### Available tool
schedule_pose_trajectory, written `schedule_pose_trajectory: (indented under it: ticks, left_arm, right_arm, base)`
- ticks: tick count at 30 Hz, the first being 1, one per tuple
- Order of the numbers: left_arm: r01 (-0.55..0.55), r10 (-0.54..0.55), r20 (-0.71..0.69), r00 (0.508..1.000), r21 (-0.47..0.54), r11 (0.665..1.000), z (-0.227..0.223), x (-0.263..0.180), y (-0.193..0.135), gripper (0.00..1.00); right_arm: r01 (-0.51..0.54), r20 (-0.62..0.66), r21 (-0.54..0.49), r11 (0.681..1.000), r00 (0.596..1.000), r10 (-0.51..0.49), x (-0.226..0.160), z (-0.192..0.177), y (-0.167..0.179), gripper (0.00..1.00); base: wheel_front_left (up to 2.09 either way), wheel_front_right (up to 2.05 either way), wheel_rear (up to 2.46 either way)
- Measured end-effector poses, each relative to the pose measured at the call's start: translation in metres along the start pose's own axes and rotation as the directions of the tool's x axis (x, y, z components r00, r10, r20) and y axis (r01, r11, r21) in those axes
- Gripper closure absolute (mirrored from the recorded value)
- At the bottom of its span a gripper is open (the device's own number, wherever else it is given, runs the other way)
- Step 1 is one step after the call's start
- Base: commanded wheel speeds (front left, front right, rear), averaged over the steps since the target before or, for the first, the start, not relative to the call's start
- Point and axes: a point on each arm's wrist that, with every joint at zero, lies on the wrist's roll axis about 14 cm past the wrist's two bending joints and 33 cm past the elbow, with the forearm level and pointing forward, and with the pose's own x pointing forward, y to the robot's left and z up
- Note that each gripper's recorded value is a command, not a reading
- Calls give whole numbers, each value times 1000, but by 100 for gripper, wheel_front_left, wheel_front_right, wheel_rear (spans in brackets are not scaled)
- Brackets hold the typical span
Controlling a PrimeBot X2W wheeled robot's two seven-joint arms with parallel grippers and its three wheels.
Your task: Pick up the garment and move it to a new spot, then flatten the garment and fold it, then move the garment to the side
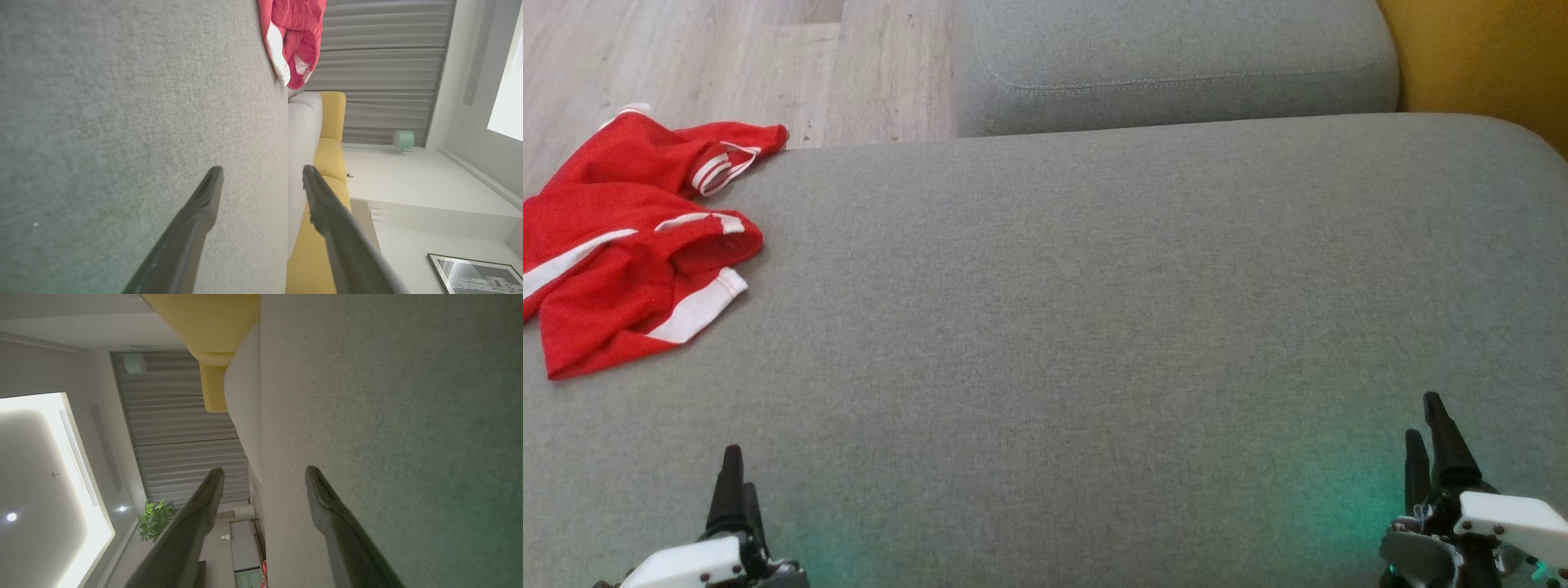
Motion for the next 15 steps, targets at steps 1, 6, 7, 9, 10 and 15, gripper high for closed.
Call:
schedule_pose_trajectory:
  ticks: [1, 6, 7, 9, 10, 15]
  left_arm:
    - [3, -3, 3, 1000, 3, 1000, 0, 0, -1, 0]
    - [17, -17, -2, 1000, 20, 1000, -3, 0, -6, 0]
    - [21, -21, -1, 1000, 27, 999, -4, 0, -7, 0]
    - [32, -32, 0, 1000, 44, 999, -4, 0, -10, 0]
    - [35, -35, -1, 999, 56, 998, -4, 0, -12, 0]
    - [43, -44, 4, 999, 127, 991, -5, 0, -17, 0]
  right_arm:
    - [-2, -3, -1, 1000, 1000, 2, 0, -1, 0, 0]
    - [-9, 5, -26, 1000, 1000, 9, 0, -2, 3, 0]
    - [-11, 3, -34, 999, 1000, 11, 0, -2, 4, 0]
    - [-19, 8, -59, 998, 1000, 19, 0, -1, 7, 0]
    - [-24, 6, -75, 997, 1000, 25, 0, -2, 9, 0]
    - [-48, 1, -174, 984, 999, 49, 1, -4, 17, 0]
  base:
    - [0, 0, 0]
    - [0, 0, 0]
    - [0, 0, 0]
    - [0, 0, 0]
    - [0, 0, 0]
    - [0, 0, 0]
